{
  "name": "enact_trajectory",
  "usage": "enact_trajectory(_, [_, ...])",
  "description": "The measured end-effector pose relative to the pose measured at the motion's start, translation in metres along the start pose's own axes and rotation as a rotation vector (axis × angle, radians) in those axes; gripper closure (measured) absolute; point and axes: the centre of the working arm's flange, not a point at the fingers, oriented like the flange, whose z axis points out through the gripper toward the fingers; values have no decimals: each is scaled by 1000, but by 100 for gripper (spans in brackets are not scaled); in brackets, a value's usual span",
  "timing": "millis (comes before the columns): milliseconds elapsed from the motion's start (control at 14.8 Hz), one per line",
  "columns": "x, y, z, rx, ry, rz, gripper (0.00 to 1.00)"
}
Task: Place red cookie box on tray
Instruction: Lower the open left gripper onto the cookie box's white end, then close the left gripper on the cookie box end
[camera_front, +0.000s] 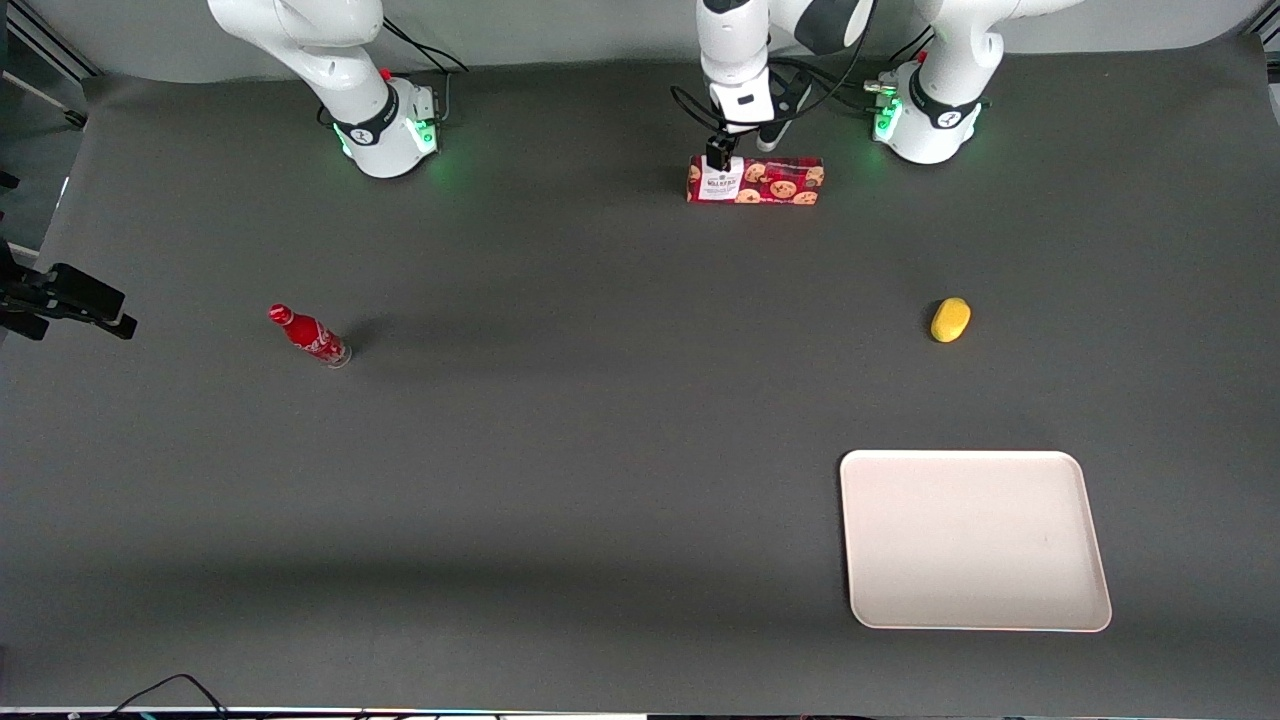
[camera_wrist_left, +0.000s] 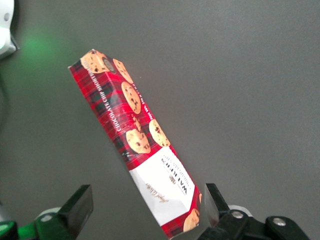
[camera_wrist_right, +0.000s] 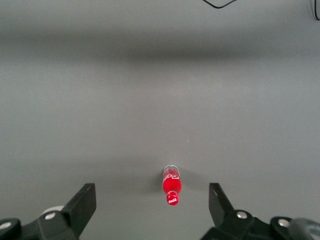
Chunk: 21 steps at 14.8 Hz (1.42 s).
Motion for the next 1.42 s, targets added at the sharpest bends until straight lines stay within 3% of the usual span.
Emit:
enact_trajectory(677, [-24,-12,31,-1,78,80,0])
enact_trajectory(1422, [-24,-3,73,-17,154,101,0])
